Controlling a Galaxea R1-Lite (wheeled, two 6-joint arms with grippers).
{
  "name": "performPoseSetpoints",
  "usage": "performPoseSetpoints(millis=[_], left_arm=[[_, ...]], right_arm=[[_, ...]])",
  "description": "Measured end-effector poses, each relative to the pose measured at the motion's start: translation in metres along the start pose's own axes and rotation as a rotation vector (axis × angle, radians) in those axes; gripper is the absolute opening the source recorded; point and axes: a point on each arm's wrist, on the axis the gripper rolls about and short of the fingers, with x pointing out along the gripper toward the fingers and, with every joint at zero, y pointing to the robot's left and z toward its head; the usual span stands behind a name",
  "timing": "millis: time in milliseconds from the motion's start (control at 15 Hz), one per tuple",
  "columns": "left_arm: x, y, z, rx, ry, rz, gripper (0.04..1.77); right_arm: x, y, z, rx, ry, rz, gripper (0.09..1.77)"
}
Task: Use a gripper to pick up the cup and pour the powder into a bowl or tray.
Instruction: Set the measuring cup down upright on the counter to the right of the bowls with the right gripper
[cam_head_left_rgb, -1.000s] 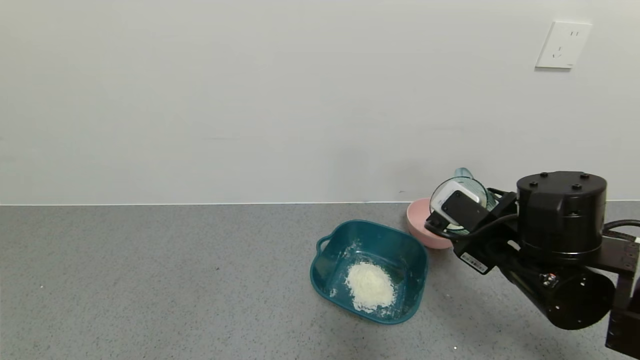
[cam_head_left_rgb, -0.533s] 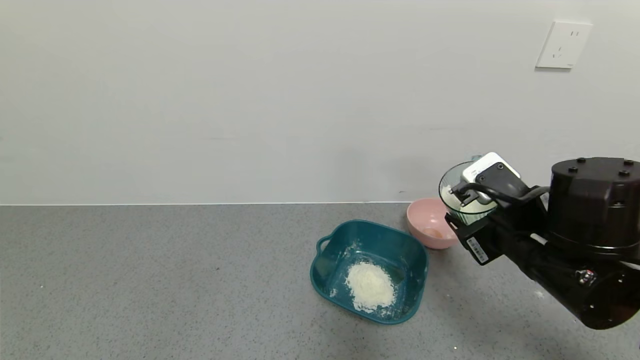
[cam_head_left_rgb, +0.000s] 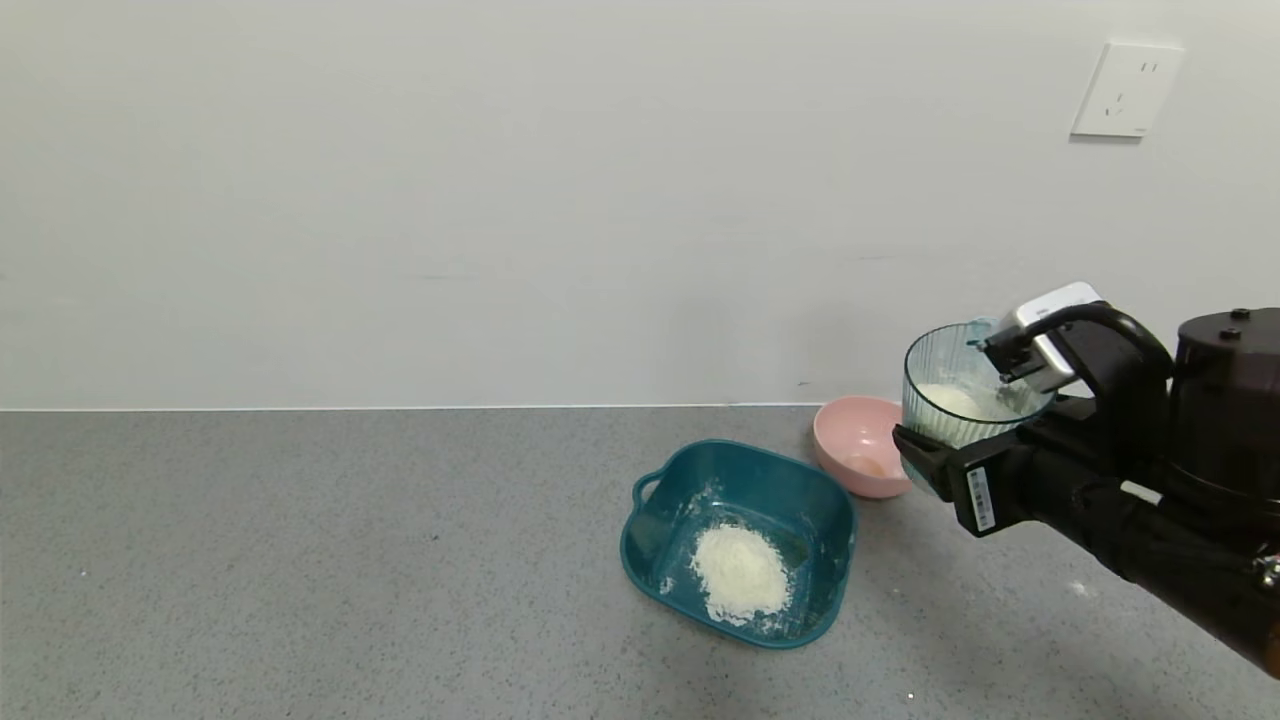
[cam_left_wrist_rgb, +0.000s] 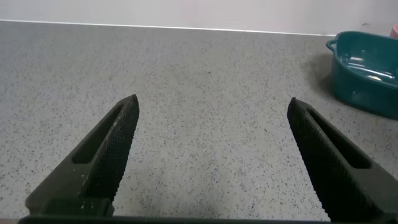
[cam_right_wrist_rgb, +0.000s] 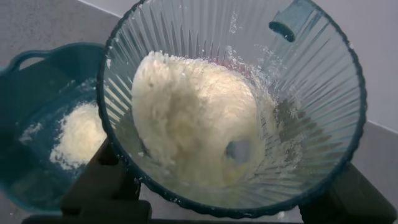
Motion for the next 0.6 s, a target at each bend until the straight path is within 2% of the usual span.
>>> performPoseSetpoints(millis=[267, 600], left_arm=[[0.0, 0.0, 0.0, 0.0, 0.0, 0.0, 1.72], [0.0, 0.0, 0.0, 0.0, 0.0, 0.0, 1.72]], right_arm=[[-0.018, -0.008, -0.007, 0.076, 0.013, 0.064, 1.34], [-0.02, -0.028, -0.024, 0.131, 0.046, -0.007, 1.34]])
